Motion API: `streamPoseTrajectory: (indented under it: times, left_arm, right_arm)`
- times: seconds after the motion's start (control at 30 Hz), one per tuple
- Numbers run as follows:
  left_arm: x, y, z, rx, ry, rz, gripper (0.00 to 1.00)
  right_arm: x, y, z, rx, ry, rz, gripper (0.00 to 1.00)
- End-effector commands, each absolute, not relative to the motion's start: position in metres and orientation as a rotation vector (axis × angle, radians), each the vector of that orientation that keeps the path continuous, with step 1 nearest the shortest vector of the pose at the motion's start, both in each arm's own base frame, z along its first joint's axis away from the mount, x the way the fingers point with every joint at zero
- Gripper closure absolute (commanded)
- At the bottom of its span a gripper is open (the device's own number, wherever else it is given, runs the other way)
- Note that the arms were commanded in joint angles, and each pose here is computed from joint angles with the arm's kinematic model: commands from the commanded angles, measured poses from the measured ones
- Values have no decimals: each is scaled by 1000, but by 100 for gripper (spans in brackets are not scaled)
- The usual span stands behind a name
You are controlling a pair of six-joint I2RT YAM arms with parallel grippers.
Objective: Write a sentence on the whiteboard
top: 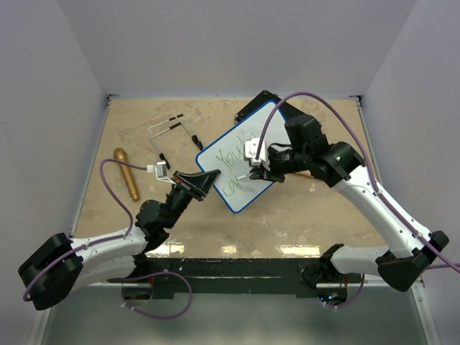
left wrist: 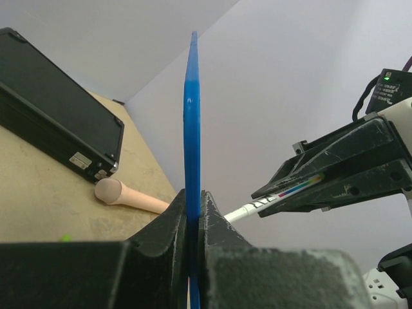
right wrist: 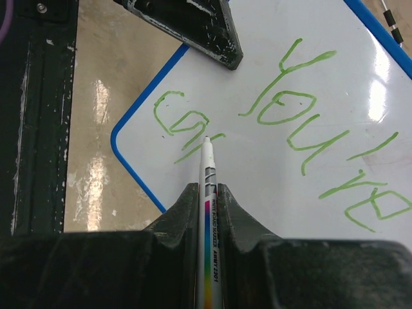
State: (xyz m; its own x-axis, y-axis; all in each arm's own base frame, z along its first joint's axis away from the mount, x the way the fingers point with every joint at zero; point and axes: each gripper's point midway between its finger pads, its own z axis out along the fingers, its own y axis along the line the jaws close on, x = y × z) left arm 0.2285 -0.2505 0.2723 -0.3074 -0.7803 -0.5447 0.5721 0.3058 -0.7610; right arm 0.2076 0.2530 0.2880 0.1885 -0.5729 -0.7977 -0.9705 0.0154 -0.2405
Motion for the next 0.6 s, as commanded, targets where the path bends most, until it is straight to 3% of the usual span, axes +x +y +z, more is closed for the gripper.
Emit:
streamPoseTrajectory:
  times: [0.0, 0.57]
  left_arm:
    - [212, -234, 345, -239, 1035, -1509, 100]
    - [210, -234, 346, -233, 1026, -1521, 100]
  right_arm:
    - [217, 261, 300, -1613, 1472, 620, 100]
    - [237, 255, 302, -1505, 1544, 557, 100]
